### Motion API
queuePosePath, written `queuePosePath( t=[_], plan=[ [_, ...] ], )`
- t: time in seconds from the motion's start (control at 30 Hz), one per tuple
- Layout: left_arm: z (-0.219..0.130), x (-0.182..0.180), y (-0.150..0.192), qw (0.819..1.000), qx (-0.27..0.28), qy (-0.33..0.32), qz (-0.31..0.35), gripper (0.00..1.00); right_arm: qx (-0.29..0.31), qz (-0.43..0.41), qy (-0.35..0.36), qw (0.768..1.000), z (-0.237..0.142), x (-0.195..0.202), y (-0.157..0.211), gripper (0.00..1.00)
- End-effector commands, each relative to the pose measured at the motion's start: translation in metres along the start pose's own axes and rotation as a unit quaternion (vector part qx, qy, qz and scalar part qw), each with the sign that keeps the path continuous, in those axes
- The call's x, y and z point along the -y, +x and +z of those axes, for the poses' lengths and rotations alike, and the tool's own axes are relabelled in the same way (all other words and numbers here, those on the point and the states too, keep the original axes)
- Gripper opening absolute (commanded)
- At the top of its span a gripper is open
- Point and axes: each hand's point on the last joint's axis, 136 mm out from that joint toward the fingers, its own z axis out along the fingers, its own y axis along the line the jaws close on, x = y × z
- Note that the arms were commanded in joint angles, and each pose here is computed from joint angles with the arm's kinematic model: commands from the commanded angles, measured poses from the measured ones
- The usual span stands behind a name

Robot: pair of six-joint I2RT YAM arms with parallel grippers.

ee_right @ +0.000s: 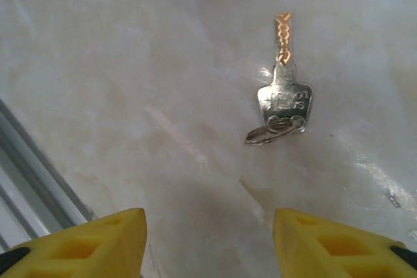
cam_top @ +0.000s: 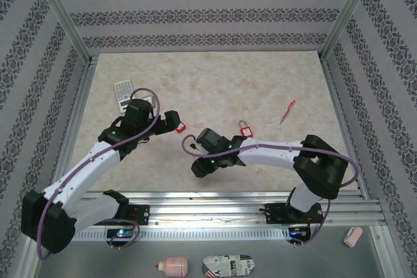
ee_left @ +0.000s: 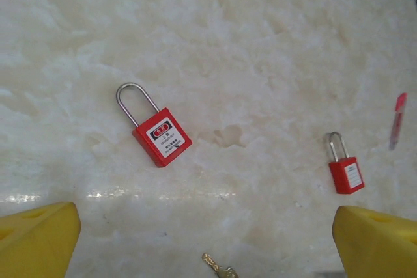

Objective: Unlock with the key

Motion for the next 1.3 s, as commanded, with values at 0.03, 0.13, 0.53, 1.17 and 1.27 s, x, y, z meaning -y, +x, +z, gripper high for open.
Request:
queuePosePath(
  t=[0.03,0.13,0.53,1.17,1.27],
  plan=[
    [-0.020,-0.011,0.006,1.000,0.010,-0.017,-0.005,1.00,0.025,0.044,0.014,0.999,0.001,-0.003,-0.022,0.52],
    [-0.029,-0.013,0.006,1.000,0.021,-0.017,-0.004,1.00,0.026,0.066,0.027,0.997,0.003,0.001,-0.026,0.50],
    [-0.037,-0.023,0.009,0.999,0.033,-0.030,-0.001,1.00,0.007,0.108,0.062,0.992,0.017,0.015,-0.027,0.35],
    [-0.039,-0.025,0.011,0.999,0.044,-0.024,0.005,1.00,0.027,0.142,0.057,0.988,0.012,0.015,-0.038,0.48],
    [-0.040,-0.024,0.009,0.999,0.050,-0.021,0.006,1.00,0.027,0.165,0.063,0.984,0.013,0.017,-0.040,0.52]
  ],
)
